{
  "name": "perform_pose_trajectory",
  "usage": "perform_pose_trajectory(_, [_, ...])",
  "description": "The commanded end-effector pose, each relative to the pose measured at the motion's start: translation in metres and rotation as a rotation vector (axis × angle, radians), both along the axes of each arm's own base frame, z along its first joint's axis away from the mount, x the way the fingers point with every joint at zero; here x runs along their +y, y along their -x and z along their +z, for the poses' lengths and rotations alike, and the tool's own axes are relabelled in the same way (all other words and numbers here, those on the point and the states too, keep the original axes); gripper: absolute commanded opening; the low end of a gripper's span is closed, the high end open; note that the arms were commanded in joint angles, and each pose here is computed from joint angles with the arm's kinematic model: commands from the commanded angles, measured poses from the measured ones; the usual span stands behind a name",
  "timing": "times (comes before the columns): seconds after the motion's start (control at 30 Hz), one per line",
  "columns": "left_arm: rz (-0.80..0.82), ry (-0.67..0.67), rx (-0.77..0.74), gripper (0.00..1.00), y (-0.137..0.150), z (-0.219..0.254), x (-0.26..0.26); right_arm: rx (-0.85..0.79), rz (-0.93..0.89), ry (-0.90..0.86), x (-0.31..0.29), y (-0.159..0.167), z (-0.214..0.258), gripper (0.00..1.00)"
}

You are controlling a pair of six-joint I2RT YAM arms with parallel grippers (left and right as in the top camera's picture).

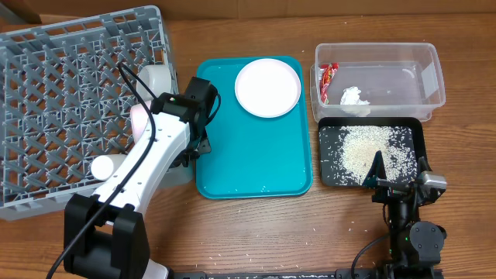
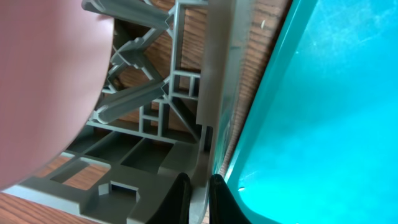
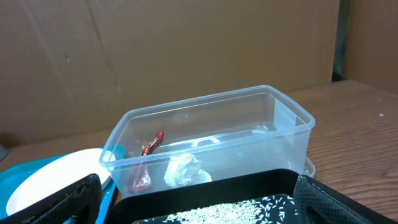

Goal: Sort waste into correct bins and load items into the dishwasher
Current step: 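Release the bowl and move the left gripper toward the white plate, then grasp the rim of the white plate with the left gripper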

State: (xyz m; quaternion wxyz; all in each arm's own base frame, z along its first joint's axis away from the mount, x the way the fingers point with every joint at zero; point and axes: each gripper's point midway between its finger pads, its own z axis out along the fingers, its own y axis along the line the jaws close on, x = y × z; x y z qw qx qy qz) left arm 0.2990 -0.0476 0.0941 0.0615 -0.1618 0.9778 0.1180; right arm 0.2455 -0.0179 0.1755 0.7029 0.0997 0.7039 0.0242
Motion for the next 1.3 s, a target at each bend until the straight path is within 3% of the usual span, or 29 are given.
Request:
perform_pose_trajectory(0.0, [0.021, -0.02, 0.07, 0.04, 0.02, -0.006, 0.008, -0.002, -0.002, 0.003, -0.001, 0.0, -0.002, 1.0])
perform_pose_trajectory(0.37, [0.018, -0.056, 0.095, 0.06, 0.034, 0.042, 0.017, -0.002, -0.002, 0.003, -0.001, 0.0, -0.002, 1.0])
perform_pose_trajectory(0.4, [0.018, -0.054, 0.086, 0.14, 0.034, 0.045, 0.017, -0.002, -0.002, 0.003, -0.001, 0.0, -0.002, 0.99])
perform_pose_trajectory(0.47, [0.005, -0.04, 0.063, 0.54, 0.031, 0.052, 0.015, -0.002, -0.002, 0.003, -0.001, 0.0, -0.002, 1.0])
perform_pose_trajectory(0.5, [-0.004, -0.024, 0.057, 0.59, 0.03, 0.055, 0.012, -0.002, -0.002, 0.003, -0.001, 0.0, -0.002, 1.0])
perform_pose_trajectory(0.7, [-0.027, 0.008, -0.031, 0.58, 0.022, 0.108, 0.009, -0.002, -0.002, 0.002, -0.001, 0.0, -0.002, 1.0])
perform_pose_trajectory(0.87, [0.043, -0.13, -0.149, 0.65, 0.012, 0.139, 0.045, -0.002, -0.002, 0.003, -0.001, 0.0, -0.002, 1.0])
perform_pose_trajectory(0.97, [0.088, -0.176, -0.161, 0.63, 0.011, 0.142, 0.061, -0.002, -0.002, 0.003, -0.001, 0.0, -0.002, 1.0])
perform_pose_trajectory(1.03, [0.075, -0.128, -0.175, 0.56, 0.005, 0.14, 0.053, -0.002, -0.002, 0.002, -0.001, 0.0, -0.002, 1.0])
perform_pose_trajectory(1.1, [-0.075, 0.054, -0.205, 0.55, -0.014, 0.135, 0.014, -0.002, -0.002, 0.002, -0.001, 0.0, -0.002, 1.0])
perform_pose_trajectory(1.17, [-0.239, 0.259, -0.285, 0.64, -0.038, 0.14, -0.036, -0.002, -0.002, 0.003, -0.001, 0.0, -0.002, 1.0])
perform_pose_trajectory(1.27, [-0.294, 0.318, -0.414, 0.72, -0.075, 0.146, -0.065, -0.002, -0.002, 0.002, -0.001, 0.0, -0.002, 1.0])
